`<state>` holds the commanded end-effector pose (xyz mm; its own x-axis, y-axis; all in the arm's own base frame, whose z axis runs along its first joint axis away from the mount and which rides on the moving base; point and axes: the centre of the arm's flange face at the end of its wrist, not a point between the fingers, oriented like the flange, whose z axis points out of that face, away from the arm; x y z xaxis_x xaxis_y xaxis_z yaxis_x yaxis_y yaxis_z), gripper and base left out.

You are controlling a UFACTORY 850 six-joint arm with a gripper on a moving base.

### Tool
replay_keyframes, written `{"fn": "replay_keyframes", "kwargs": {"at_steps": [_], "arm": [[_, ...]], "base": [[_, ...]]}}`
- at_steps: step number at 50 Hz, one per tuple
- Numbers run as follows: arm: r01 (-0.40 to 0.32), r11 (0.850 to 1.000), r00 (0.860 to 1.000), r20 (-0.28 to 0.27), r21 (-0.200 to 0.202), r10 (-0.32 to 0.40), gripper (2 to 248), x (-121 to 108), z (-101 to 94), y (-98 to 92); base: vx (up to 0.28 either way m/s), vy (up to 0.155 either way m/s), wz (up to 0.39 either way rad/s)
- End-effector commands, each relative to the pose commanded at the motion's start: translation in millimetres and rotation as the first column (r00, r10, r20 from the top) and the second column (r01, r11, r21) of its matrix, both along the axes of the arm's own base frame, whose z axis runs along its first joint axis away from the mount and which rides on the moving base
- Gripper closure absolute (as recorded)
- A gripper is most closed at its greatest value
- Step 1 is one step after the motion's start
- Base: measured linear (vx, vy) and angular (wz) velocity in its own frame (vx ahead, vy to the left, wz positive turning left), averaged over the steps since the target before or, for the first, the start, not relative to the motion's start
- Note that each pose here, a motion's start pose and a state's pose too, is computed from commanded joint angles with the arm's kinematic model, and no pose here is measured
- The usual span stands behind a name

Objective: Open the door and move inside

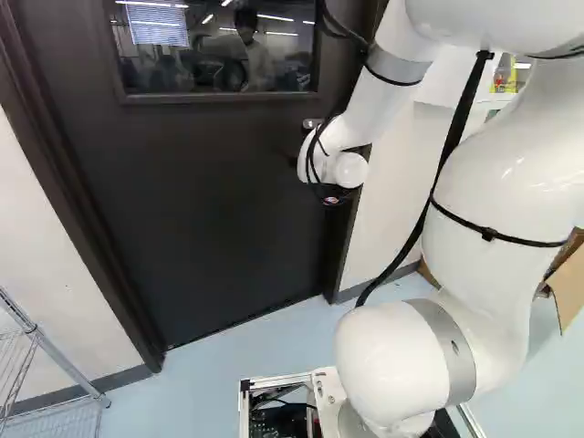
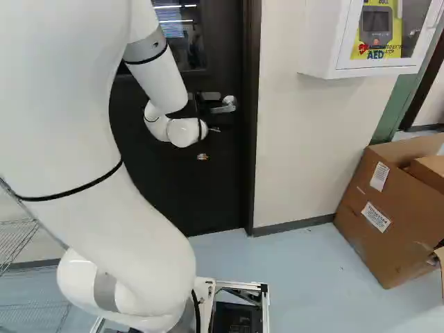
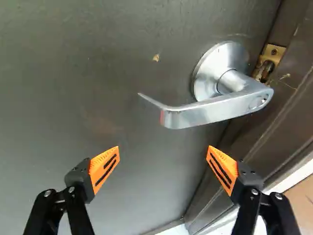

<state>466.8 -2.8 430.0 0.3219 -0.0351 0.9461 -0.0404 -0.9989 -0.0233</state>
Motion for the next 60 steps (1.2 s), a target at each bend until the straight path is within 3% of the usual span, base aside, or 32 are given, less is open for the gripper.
{"fn": "replay_keyframes", "kwargs": {"at_steps": [40, 60], "arm": [[-0.010, 1.000, 1.000, 0.024, 0.000, 0.010, 3, 81.5, -4.3, 5.3], [-0.062, 0.998, 0.998, 0.017, -0.020, 0.062, 3, 121.3, -10.3, 18.9]], "base": [[0.000, 0.000, 0.000], [0.000, 0.000, 0.000]]}}
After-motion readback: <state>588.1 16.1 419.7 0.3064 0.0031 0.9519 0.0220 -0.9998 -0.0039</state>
